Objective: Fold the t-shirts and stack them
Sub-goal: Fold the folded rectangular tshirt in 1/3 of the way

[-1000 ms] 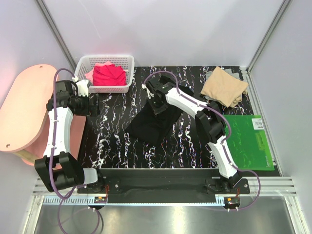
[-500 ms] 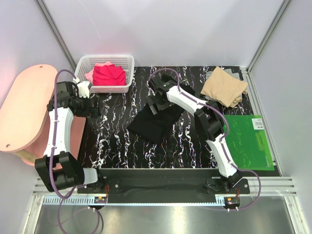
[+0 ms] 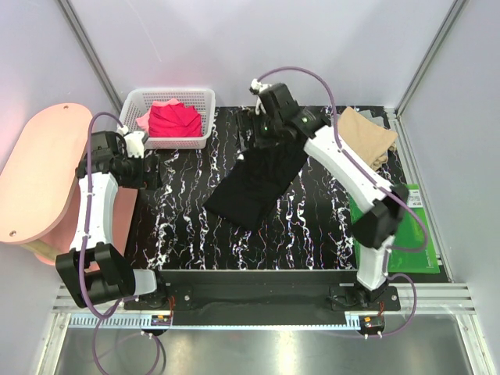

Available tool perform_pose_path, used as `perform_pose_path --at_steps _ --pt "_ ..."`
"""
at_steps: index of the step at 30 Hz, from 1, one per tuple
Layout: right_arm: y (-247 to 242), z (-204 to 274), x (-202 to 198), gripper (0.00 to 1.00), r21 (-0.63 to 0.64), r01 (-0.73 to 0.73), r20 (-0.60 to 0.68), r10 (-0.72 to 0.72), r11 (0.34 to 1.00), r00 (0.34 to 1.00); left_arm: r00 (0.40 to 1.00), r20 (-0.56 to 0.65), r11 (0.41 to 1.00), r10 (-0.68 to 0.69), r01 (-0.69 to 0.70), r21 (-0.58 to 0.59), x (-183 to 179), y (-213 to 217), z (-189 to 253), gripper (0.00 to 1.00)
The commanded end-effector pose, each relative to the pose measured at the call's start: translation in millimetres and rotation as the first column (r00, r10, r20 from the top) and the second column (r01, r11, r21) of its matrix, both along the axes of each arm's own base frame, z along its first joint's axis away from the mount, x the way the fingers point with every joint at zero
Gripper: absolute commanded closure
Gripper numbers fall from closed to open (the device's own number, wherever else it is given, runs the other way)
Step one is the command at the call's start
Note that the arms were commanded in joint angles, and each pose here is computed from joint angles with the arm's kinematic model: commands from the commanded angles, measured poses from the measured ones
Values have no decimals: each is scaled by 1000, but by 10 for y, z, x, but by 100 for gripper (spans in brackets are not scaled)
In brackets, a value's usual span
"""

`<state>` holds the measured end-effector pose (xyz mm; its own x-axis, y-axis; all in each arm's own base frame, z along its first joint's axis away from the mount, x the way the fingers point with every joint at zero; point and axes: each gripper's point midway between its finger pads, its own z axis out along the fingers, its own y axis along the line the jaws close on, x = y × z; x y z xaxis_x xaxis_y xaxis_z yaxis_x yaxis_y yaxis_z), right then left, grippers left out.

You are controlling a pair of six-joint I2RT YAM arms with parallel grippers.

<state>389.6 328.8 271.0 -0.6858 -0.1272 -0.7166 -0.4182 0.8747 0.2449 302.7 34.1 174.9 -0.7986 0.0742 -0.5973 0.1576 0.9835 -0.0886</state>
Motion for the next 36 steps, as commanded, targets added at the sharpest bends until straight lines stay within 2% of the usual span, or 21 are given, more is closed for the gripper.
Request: perform_pose_path --at_steps 1,2,4,5,7,11,16,21,25,29,31,32,34,35,36 --pt "520 -685 -759 3 301 -125 -341 229 945 912 999 14 999 -49 50 -22 5 -138 -13 1" --pt "635 -675 -802 4 377 -135 -341 273 916 899 998 4 998 -55 55 -12 -5 -156 -41 1" --pt "655 -936 -969 4 420 -136 -402 318 897 858 997 -15 997 -78 78 6 -14 -239 -95 1" --pt "735 -964 -1062 4 488 -154 -412 382 859 827 997 -17 997 -80 80 20 -11 -247 -99 1" --pt "830 -1021 -1086 4 547 -175 -407 443 818 799 995 -15 995 -95 96 19 4 -305 -91 1" --pt "903 -1224 -1098 4 585 -175 -449 496 792 743 994 -9 994 -106 107 29 6 -317 -74 1" --pt "800 -1838 -992 6 520 -79 -566 412 850 714 993 -7 992 -117 117 56 -29 -288 -77 1" --pt "531 -2576 -1182 6 381 -3 -691 287 924 664 993 -1 990 -120 119 78 -29 -256 -59 1" --pt "405 -2878 -1325 5 321 22 -749 239 947 618 992 8 989 -127 126 78 6 -260 -24 1" --pt "475 -2661 -1310 6 378 -18 -718 305 925 626 992 8 990 -126 125 68 17 -275 -15 1" --pt "558 -2318 -1263 5 432 -48 -674 358 901 646 992 8 990 -124 123 66 20 -275 -7 1" --pt "646 -1976 -1168 5 483 -77 -615 401 872 679 992 4 990 -123 123 69 21 -269 -12 1" --pt "740 -1545 -1129 4 556 -115 -553 470 823 688 992 9 990 -123 121 76 28 -262 15 1" --pt "823 -1186 -1054 3 597 -156 -480 506 787 716 993 9 990 -119 118 79 23 -247 20 1" --pt "830 -1031 -993 3 616 -165 -453 518 770 726 993 13 990 -120 118 82 27 -249 43 1"
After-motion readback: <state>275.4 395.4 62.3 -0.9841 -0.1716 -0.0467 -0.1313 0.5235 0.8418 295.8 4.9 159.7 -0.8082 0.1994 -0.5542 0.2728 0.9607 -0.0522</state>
